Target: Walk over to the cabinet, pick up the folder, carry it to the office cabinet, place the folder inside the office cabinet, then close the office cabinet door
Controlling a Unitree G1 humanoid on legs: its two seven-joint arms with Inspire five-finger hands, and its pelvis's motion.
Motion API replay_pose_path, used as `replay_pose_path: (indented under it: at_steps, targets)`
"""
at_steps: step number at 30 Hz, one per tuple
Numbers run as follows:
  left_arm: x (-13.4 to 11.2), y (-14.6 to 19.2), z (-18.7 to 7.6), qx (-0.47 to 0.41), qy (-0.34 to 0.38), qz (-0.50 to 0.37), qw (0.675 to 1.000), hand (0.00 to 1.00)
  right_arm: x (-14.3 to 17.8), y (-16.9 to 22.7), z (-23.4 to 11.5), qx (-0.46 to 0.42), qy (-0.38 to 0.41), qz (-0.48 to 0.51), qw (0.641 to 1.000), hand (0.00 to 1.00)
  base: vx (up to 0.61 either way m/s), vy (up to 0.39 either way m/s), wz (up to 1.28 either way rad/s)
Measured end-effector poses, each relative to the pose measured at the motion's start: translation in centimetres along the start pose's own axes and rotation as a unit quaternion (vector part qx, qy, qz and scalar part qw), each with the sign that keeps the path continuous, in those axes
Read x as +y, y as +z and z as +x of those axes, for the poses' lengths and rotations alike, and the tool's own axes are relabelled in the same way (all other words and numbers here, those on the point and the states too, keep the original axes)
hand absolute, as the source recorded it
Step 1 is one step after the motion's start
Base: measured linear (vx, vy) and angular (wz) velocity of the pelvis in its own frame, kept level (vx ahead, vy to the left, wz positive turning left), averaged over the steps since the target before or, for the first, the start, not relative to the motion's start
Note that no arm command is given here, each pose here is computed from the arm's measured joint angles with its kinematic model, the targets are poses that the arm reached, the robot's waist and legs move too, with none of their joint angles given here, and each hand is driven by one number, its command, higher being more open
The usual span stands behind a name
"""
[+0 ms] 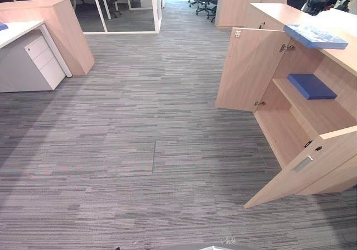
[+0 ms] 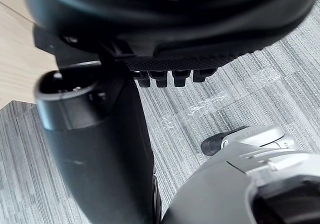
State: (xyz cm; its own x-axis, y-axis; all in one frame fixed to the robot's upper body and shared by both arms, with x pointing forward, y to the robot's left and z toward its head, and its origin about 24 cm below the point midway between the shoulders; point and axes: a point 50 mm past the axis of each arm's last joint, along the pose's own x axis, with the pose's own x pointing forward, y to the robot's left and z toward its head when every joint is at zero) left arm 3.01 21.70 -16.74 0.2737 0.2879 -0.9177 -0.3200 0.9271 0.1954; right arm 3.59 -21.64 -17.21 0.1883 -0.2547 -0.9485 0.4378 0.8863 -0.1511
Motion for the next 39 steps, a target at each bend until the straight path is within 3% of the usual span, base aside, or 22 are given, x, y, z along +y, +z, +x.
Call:
replay_pose_path:
  at_steps: [12, 23, 30, 36, 39]
  targets:
    - [0.1, -0.1, 0.0, 0.001, 0.002, -0.024, 1.0, 1.0, 0.1, 0.0, 0.0, 0.001, 0.001, 0.014, 1.0, 1.0, 0.0, -0.002, 0.0]
    - [-0.1, 1.7, -0.4, -0.054, 0.038, -0.196, 0.978, 1.0, 0.4, 1.0, 0.0, -0.023, 0.003, 0.049, 0.999, 1.0, 0.01, 0.01, -0.13]
    - [-0.5, 1.3, -0.4, -0.036, 0.062, -0.245, 0.967, 1.0, 0.2, 1.3, 0.0, -0.026, -0.002, 0.037, 0.999, 1.0, 0.31, 0.319, -0.2]
    - [1.1, 1.1, -0.2, -0.028, 0.088, -0.226, 0.97, 1.0, 1.0, -0.4, 0.0, 0.015, 0.004, 0.055, 0.998, 1.0, 0.52, 0.408, -0.2]
    - [1.3, 0.6, -0.3, -0.026, 0.089, -0.205, 0.974, 1.0, 1.2, 0.9, 0.1, -0.004, 0.015, 0.058, 0.998, 1.0, 0.4, 0.319, -0.62]
